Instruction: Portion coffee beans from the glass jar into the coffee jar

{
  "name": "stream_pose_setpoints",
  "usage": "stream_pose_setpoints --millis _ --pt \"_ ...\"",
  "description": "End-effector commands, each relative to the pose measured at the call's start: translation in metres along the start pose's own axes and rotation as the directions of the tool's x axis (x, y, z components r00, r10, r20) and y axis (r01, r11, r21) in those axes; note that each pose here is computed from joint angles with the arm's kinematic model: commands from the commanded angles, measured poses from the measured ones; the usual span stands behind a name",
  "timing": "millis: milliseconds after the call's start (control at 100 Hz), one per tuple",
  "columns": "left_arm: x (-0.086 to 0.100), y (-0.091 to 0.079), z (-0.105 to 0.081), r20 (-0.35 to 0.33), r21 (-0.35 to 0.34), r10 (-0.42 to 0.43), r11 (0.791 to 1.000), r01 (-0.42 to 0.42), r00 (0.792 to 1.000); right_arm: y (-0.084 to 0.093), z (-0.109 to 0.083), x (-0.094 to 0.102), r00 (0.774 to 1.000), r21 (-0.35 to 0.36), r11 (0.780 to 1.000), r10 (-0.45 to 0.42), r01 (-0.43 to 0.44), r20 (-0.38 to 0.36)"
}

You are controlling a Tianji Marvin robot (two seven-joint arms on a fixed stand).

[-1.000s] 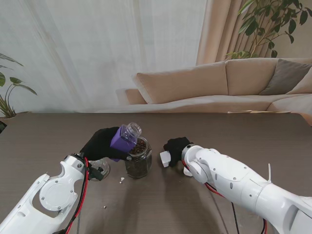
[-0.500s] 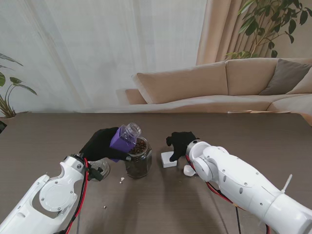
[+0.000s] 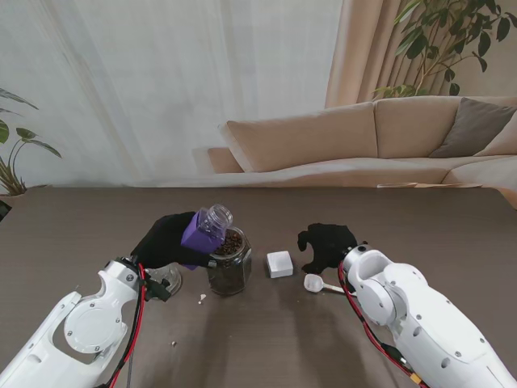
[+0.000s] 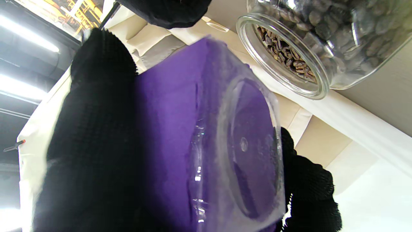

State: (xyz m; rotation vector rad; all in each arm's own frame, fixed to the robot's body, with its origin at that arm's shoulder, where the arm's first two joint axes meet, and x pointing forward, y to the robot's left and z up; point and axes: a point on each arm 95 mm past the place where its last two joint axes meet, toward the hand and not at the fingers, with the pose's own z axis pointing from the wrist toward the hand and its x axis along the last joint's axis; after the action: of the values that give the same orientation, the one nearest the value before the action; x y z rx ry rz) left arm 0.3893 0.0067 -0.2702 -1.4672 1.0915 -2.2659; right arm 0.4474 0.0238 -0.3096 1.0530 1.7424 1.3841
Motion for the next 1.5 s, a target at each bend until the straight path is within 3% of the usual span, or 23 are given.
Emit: stream_pose_setpoints --millis 0,210,460,920,1490 --pt "0.001 0.003 0.000 -0.004 -0.012 -0.010 1.000 0.010 1.000 -0.011 -0.011 -0.001 1.000 0.025 1.000 0.001 -0.001 -0.008" --pt "0.000 0.004 -0.002 -0.002 -0.015 -0.009 1.000 0.009 1.000 -0.018 -0.028 -0.016 1.000 0.047 0.999 0.021 -0.022 0.014" --pt "0.000 0.005 -0.002 0.003 -0.015 -0.011 1.000 0.011 1.000 -0.032 -0.032 -0.031 0.999 0.088 0.996 -0.008 0.004 0.047" --pt "-0.001 0.005 -0.001 0.001 -0.016 -0.013 1.000 0.013 1.000 -0.056 -0.023 -0.038 0.996 0.142 0.990 -0.010 -0.003 0.091" --pt "-0.002 0.005 -0.002 0.005 -0.019 -0.013 1.000 0.013 1.000 -0.068 -0.010 -0.041 0.993 0.168 0.986 -0.001 -0.019 0.117"
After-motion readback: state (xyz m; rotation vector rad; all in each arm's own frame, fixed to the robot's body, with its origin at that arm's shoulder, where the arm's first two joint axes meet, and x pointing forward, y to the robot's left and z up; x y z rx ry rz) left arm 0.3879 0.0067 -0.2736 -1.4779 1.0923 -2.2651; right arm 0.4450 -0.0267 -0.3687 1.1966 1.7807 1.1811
